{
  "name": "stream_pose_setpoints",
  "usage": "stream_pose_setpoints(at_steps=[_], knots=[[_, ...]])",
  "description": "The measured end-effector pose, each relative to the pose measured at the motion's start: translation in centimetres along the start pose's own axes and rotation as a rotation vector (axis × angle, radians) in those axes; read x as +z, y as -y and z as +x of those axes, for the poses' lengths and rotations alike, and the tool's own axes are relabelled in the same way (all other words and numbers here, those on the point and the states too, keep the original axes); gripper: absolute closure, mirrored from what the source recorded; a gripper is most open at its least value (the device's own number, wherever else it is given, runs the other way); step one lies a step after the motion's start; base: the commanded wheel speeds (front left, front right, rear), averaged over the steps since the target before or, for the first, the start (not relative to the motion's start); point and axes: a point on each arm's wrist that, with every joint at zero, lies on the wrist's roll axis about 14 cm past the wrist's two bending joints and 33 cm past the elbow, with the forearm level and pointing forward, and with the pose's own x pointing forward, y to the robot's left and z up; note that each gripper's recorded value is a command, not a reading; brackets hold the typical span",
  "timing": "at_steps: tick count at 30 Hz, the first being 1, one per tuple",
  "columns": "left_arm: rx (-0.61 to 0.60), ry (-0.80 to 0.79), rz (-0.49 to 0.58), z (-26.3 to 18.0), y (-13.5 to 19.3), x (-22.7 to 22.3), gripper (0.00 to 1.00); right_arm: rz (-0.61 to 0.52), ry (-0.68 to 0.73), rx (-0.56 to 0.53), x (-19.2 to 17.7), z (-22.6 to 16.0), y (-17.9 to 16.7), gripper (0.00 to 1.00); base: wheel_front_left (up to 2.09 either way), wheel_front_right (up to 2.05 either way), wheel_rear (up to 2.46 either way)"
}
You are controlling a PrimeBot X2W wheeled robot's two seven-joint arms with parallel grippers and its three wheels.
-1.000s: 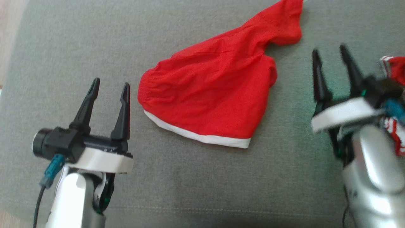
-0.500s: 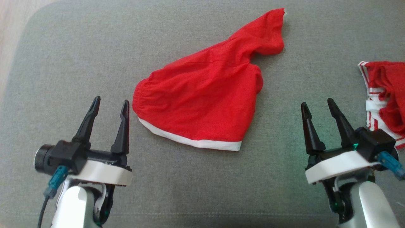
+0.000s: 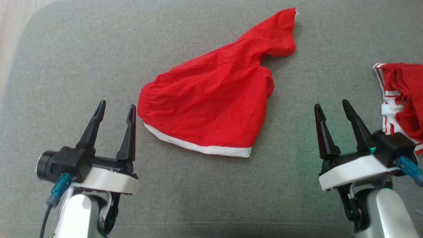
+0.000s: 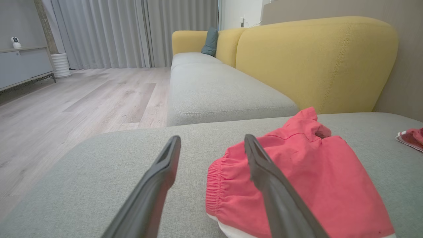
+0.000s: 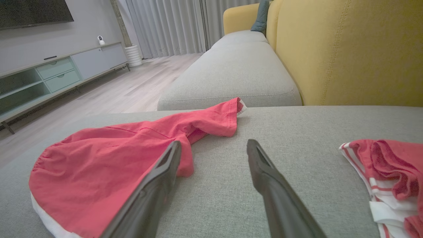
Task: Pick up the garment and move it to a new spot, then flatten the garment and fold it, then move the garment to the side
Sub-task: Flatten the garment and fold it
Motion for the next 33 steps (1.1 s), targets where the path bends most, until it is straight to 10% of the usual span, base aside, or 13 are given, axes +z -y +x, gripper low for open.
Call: stream_pose_setpoints(at_steps=[26, 27, 29, 33], knots=[[0.011, -0.027, 0.012, 0.5, -0.8, -1.0, 0.0, 0.175, -0.379, 0.232, -10.8, 3.7, -7.7, 0.0, 0.0, 0.0, 0.0], [0.011, -0.029, 0.011, 0.5, -0.8, -1.1, 0.0, 0.18, -0.386, 0.239, -11.0, 3.8, -7.9, 0.06, 0.0, 0.0, 0.0], [0.011, -0.03, 0.01, 0.5, -0.9, -1.1, 0.0, 0.193, -0.38, 0.254, -10.8, 4.3, -8.5, 0.93, 0.0, 0.0, 0.0], [0.012, -0.033, 0.009, 0.5, -0.9, -1.3, 0.0, 0.198, -0.351, 0.26, -10.4, 4.9, -8.7, 1.0, 0.0, 0.0, 0.0]])
